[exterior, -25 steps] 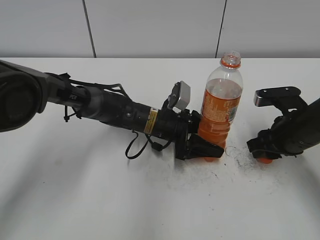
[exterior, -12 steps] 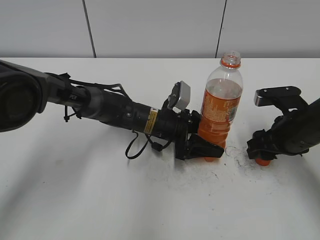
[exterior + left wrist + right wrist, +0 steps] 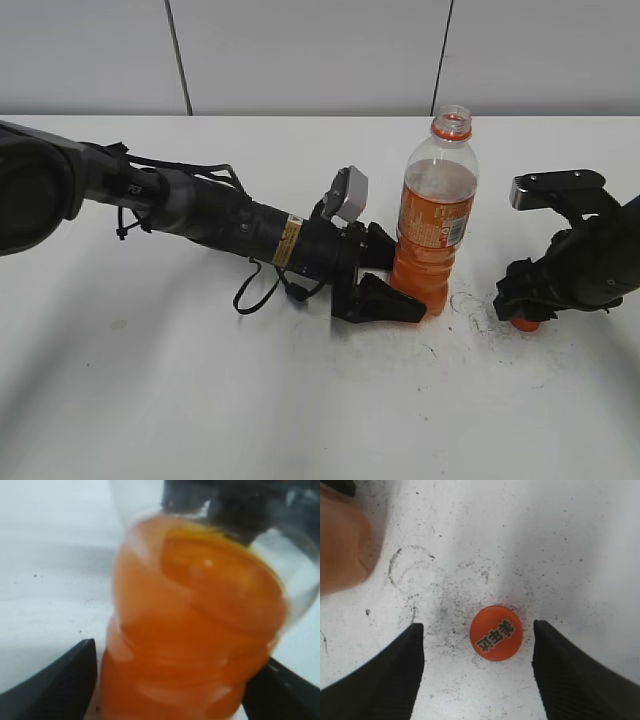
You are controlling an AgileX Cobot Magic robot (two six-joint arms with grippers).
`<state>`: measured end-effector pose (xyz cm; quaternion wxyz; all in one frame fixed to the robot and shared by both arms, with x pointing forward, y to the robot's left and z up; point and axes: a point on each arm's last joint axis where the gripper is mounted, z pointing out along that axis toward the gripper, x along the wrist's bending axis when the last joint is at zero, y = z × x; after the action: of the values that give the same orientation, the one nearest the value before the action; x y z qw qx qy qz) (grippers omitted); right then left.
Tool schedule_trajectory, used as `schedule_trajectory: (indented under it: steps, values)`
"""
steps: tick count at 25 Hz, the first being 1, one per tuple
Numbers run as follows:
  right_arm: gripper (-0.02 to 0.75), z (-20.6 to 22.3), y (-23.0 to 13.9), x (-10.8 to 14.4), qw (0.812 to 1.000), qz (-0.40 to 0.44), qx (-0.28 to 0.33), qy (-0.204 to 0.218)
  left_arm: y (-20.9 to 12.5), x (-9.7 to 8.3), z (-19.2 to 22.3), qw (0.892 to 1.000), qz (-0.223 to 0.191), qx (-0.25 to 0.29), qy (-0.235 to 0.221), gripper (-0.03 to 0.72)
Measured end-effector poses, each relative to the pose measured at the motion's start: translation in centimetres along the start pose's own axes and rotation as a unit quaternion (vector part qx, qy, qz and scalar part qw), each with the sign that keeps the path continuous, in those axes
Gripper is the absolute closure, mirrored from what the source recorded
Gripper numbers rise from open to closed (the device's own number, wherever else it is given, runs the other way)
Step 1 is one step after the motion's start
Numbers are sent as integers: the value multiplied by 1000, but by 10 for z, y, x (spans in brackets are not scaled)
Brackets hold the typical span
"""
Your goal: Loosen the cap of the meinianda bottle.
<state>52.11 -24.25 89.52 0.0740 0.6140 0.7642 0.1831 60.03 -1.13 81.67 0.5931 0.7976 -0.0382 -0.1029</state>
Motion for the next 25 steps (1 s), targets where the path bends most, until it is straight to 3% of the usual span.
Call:
schedule_trajectory:
  steps: [7,12,17,25]
  values:
    - [238,0,0,0,1000,0,0,0,-4,6,-26,999,10,33,-9,34]
    - [237,0,0,0,1000,0,0,0,-1,12,-46,998,20,61,-3,83]
    - [237,-2,1,1,1000,-1,-4,0,7,23,-67,996,5,82,44,104]
    - [237,-25,7,4,999,-7,-36,4,52,30,-88,987,11,99,130,134]
